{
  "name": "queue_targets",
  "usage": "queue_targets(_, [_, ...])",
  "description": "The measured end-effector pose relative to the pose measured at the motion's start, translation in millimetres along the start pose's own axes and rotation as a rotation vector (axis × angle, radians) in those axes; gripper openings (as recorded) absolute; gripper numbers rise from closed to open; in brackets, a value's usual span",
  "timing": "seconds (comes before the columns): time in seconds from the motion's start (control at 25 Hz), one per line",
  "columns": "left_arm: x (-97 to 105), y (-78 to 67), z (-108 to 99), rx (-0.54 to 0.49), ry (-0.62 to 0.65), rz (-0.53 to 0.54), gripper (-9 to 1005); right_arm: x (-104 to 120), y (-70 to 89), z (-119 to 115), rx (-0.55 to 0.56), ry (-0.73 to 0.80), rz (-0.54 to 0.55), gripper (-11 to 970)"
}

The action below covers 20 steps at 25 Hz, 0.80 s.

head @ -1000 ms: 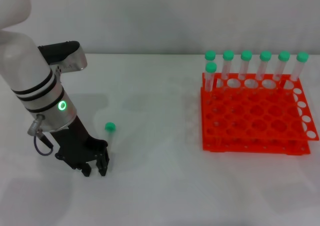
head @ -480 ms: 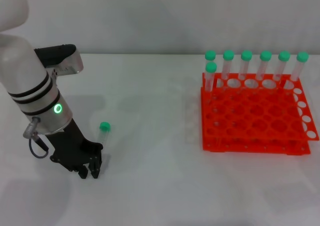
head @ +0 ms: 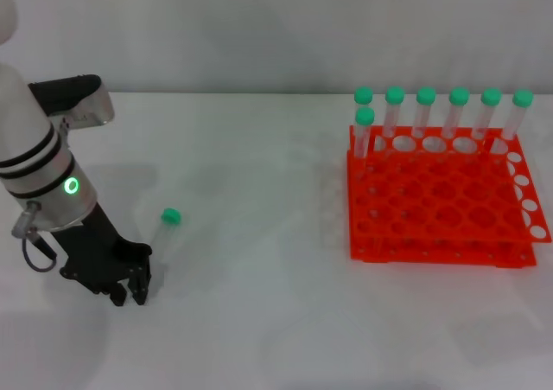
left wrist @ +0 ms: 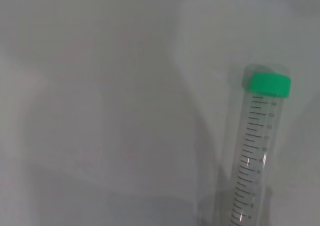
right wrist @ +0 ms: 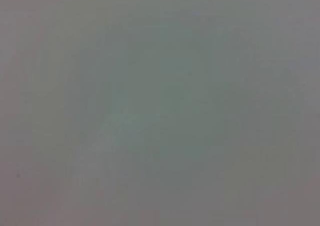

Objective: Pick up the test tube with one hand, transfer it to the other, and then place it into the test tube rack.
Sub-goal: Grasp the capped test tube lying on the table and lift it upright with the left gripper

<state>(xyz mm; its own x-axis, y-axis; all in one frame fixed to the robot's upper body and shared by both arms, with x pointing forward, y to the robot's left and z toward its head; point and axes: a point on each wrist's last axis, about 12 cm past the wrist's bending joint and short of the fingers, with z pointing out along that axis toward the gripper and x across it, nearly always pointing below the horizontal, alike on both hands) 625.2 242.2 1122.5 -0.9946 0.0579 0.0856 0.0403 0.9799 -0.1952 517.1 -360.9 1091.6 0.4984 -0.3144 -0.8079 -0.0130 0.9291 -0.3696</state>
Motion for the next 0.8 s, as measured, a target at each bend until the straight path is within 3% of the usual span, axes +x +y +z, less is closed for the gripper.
queue_targets(0.44, [-3.5,4.1,-2.1,-0.087,-0.021,0.057,310,-0.2,1.0,1.7,-0.005,-0.003,0.003,869])
queue_targets(0.8, [-10.8,5.2,-7.9,-0.13,-0.072,0.094,522,-0.1,1.6,2.4,-0.008,-0.003,0.005,869])
